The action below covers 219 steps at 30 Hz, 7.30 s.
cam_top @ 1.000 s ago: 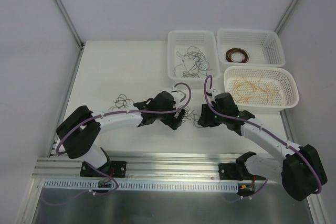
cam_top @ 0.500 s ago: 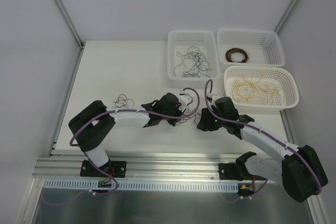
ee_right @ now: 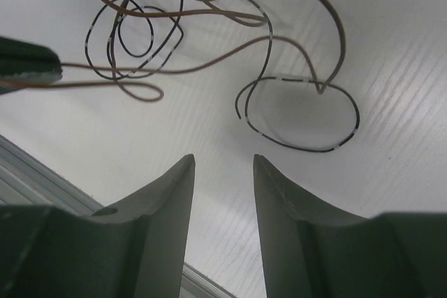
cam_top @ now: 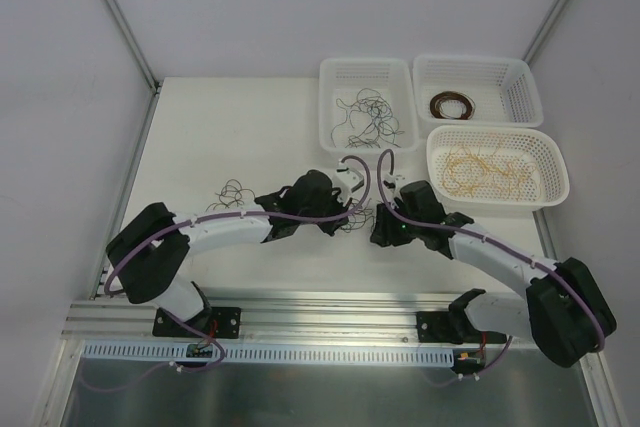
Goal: Untangle the cables
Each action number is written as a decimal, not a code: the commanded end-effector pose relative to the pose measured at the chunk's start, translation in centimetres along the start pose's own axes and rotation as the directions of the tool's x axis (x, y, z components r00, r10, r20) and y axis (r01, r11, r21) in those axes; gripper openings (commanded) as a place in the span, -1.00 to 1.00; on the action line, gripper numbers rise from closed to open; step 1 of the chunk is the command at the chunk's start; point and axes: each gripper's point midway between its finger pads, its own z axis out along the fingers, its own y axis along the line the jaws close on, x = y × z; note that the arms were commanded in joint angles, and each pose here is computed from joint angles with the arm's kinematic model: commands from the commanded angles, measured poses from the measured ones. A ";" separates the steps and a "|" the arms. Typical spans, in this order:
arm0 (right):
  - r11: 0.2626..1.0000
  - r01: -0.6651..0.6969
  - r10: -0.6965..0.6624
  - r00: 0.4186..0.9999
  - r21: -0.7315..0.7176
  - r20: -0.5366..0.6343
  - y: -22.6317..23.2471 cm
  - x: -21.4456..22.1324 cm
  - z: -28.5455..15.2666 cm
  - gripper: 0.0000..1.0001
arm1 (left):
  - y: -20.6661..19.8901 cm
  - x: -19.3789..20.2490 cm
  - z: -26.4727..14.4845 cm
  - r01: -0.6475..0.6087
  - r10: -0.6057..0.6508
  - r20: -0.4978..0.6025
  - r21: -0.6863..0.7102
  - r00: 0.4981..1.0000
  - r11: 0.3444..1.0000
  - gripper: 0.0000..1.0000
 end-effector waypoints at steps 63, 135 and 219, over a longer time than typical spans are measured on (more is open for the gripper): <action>0.879 0.019 -0.287 0.819 0.477 0.496 -1.3 -11.8 -30.6 -0.99 | 30.9 1.9 -32.2 0.617 -0.581 0.424 -0.767 0.694 0.177 -1.00; 0.939 0.338 -0.337 0.941 -0.059 0.011 11.5 -9.9 7.1 -0.99 | 23.5 3.4 -21.2 0.531 -0.634 0.087 -0.640 0.768 0.555 -1.00; 0.983 0.142 -0.176 0.546 0.117 0.819 4.8 -47.2 -13.0 -0.98 | 19.6 1.6 -16.9 0.657 -0.699 0.006 -0.346 0.715 0.670 -0.92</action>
